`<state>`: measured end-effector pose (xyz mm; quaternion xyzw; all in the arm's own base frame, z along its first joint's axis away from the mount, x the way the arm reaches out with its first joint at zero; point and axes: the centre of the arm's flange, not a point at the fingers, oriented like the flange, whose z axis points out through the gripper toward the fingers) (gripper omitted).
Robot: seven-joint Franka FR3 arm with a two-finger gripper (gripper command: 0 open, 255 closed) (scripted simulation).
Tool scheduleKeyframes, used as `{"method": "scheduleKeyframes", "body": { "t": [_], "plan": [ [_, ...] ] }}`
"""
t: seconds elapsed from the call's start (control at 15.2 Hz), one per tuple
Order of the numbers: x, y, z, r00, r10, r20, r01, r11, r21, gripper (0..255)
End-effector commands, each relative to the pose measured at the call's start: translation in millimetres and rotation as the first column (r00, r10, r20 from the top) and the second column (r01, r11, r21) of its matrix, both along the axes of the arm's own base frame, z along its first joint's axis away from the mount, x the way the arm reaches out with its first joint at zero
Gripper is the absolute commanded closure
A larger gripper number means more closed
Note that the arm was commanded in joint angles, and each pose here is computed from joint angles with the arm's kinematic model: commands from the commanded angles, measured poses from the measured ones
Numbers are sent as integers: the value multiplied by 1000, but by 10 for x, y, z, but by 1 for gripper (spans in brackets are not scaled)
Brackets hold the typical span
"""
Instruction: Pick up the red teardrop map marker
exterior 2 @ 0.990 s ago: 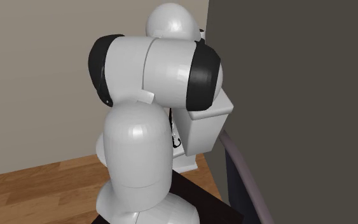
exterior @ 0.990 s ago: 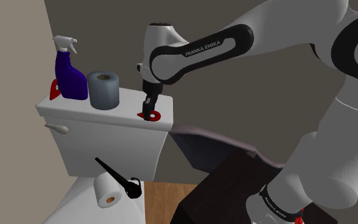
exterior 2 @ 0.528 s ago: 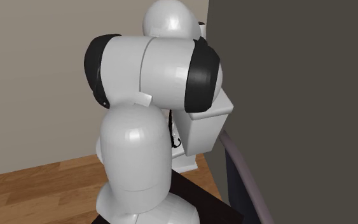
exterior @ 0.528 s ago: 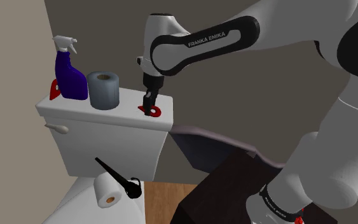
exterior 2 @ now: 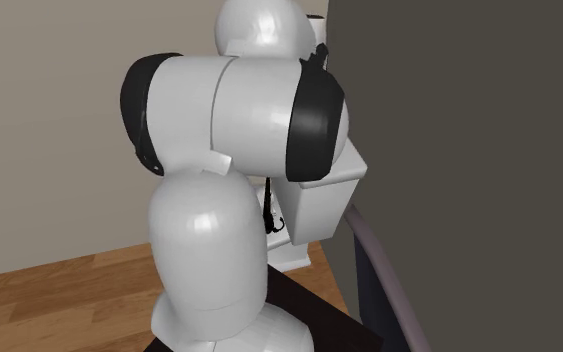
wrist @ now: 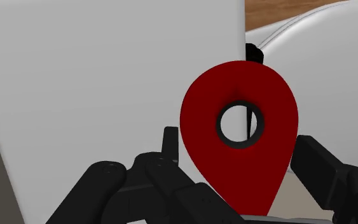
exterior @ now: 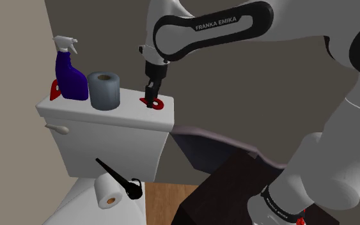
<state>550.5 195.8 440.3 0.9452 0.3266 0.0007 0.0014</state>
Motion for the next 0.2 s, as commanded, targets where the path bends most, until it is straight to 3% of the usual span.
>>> {"method": "scheduleKeyframes", "body": {
  "t": [0.0, 0.13],
  "plan": [
    [7, 6, 115, 1000, 0, 0, 0, 1000, 0, 255],
    [7, 6, 123, 1000, 0, 0, 0, 1000, 0, 255]
  ]
}}
